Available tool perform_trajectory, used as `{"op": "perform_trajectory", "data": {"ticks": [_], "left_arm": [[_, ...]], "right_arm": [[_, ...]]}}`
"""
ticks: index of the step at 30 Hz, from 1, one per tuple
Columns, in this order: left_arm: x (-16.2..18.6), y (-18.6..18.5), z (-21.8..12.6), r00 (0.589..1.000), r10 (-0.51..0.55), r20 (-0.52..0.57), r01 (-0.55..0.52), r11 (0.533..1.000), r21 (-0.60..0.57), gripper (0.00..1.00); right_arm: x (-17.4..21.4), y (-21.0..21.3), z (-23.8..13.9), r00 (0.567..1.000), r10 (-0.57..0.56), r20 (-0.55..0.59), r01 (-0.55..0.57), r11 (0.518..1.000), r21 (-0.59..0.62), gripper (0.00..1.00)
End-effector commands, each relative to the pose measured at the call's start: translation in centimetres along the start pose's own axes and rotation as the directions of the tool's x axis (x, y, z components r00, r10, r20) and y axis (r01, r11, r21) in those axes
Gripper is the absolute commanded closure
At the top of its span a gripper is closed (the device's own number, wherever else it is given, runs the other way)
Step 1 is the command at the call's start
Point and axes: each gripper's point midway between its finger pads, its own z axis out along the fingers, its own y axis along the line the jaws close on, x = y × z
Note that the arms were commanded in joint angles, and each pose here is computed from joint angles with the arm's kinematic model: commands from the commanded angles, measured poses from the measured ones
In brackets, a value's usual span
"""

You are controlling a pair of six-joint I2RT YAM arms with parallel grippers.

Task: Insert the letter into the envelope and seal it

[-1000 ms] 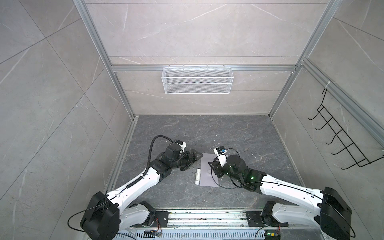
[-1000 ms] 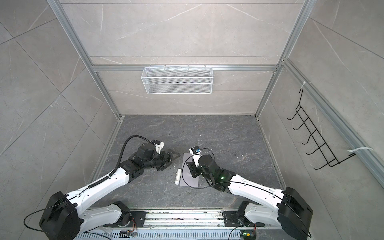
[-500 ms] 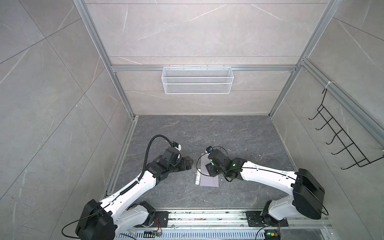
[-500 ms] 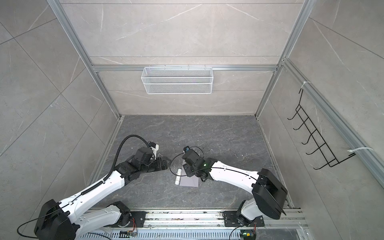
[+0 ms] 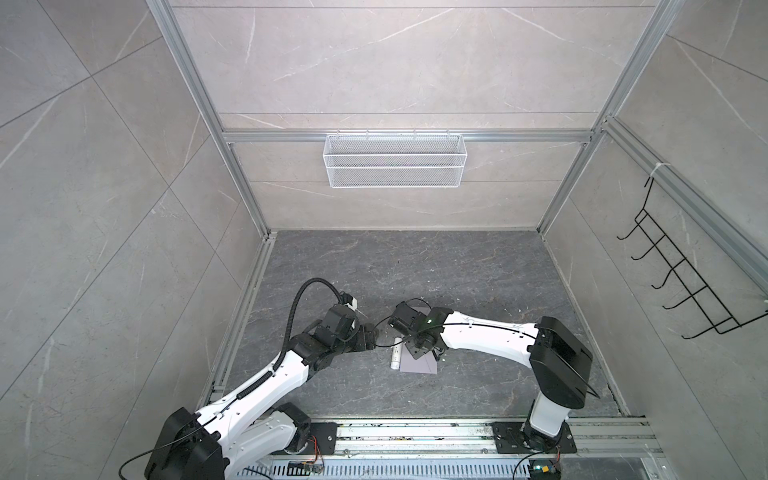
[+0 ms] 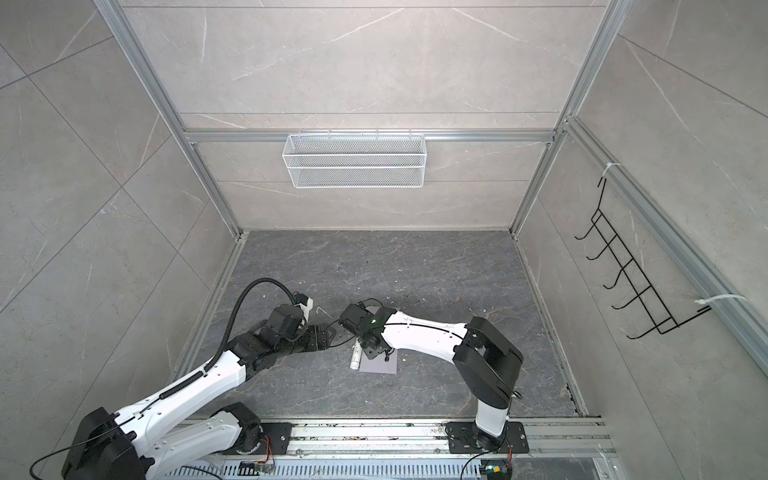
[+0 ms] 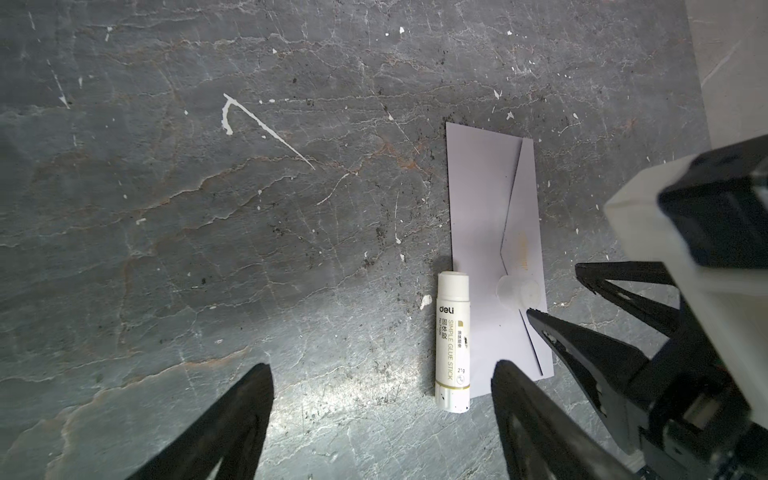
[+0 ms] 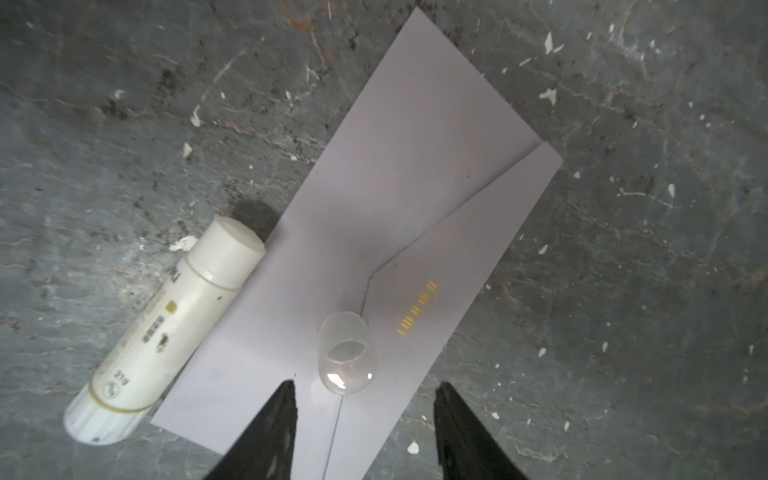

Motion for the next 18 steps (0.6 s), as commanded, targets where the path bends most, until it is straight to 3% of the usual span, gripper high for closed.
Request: {"op": "perform_trajectory", "data": {"ticks": [1, 18], "left_arm": [[-0.4, 0.3, -0.3, 1.000, 0.022, 0.022, -0.021, 1.000, -0.013, 0.15], [-0.1, 0.1, 0.2, 1.000, 0.014, 0.012, -0.015, 1.000, 0.004, 0.15]], "right_arm": [[0.3, 0.0, 0.4, 0.999, 0.027, -0.044, -0.026, 1.000, 0.015, 0.47], [-0.5, 0.6, 2.3, 0.993, 0.089, -0.073, -0.094, 0.993, -0.074, 0.57]]}}
